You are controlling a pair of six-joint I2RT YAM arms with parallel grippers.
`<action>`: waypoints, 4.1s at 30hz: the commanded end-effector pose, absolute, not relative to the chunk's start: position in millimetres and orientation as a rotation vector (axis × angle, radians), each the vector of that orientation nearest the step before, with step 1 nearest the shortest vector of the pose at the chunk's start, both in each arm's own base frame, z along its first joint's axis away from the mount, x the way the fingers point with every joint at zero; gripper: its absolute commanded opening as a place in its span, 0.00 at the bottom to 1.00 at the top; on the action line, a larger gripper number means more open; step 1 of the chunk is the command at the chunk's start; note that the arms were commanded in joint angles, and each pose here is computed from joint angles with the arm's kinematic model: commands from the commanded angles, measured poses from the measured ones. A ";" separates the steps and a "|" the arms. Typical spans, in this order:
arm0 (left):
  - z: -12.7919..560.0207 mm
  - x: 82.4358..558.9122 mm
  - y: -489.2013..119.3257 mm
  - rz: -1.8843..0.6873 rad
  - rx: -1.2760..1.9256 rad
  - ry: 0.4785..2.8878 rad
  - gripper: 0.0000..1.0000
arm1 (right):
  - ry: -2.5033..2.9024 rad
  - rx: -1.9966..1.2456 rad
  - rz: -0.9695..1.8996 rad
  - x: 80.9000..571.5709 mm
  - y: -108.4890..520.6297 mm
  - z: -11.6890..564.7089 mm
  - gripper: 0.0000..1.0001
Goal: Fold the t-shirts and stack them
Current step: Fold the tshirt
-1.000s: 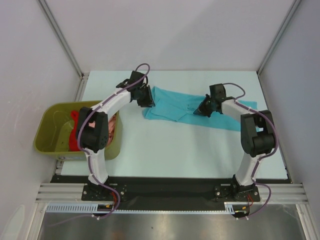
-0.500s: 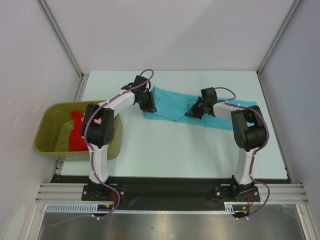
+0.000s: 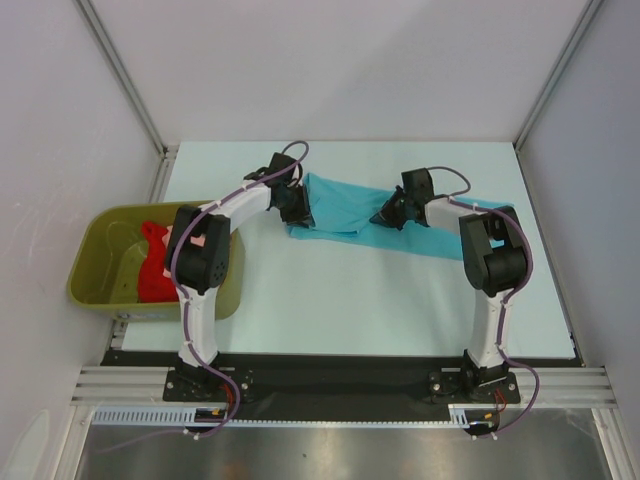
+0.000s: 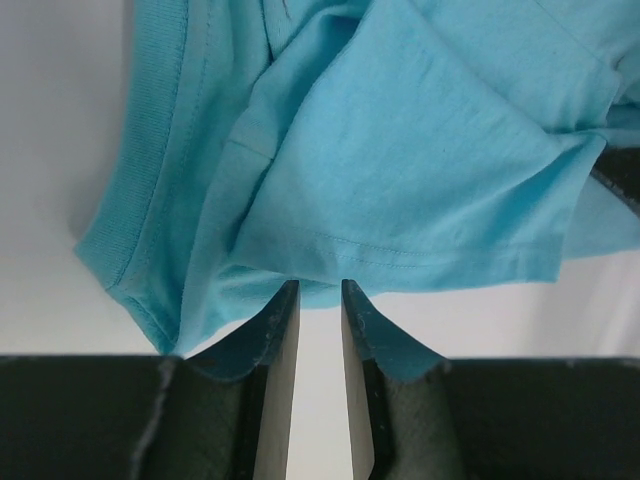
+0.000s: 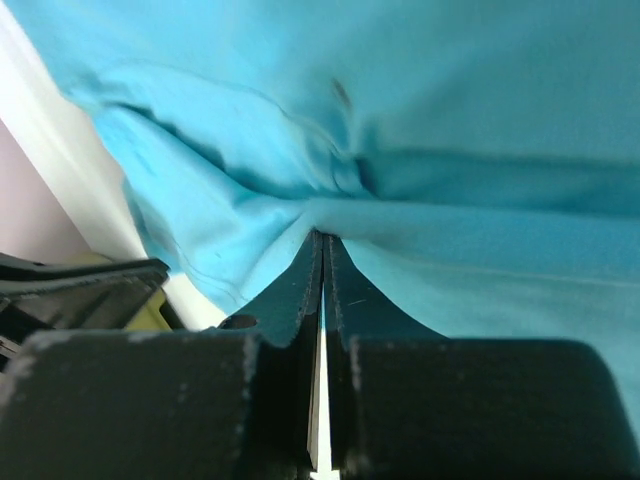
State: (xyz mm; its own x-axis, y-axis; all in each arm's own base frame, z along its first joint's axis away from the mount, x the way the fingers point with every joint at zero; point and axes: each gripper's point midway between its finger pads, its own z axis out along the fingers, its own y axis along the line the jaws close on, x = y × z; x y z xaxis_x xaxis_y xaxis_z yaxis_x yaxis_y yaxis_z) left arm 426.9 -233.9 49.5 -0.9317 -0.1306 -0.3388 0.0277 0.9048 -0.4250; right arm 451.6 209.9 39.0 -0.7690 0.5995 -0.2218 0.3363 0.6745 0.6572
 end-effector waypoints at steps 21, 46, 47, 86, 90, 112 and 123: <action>90.1 449.9 -261.0 -0.746 -0.010 2.591 0.32 | 2.464 0.673 0.849 463.3 196.6 83.5 0.32; 76.9 434.4 -272.8 -0.735 0.022 2.641 0.32 | 2.349 0.785 0.971 499.0 202.2 62.6 0.41; 76.2 432.7 -269.9 -0.718 0.015 2.644 0.32 | 2.364 0.782 0.968 498.0 201.9 58.8 0.41; 55.6 415.7 -178.0 -0.386 -0.497 2.647 0.72 | 2.381 1.349 0.231 322.7 -133.3 40.4 0.72; 51.1 421.7 -184.2 -0.418 -0.509 2.646 0.71 | 2.386 1.360 0.220 326.2 -141.8 35.5 0.72; 34.6 461.0 -182.4 -0.375 -0.513 2.594 0.24 | 2.424 1.421 0.166 321.0 -147.0 0.8 0.43; 50.6 511.6 -185.5 -0.360 -0.459 2.481 0.00 | 2.428 1.521 0.150 295.3 -111.5 -8.1 0.00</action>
State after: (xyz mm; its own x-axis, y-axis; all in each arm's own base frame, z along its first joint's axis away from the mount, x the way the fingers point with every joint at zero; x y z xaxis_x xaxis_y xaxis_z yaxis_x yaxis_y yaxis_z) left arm 476.7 -191.2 32.1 -0.8240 -0.4005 -0.4007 -0.2690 0.8991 -0.3454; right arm 330.5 -138.2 16.1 -0.3907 0.8842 -0.2562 0.8208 0.4606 0.3379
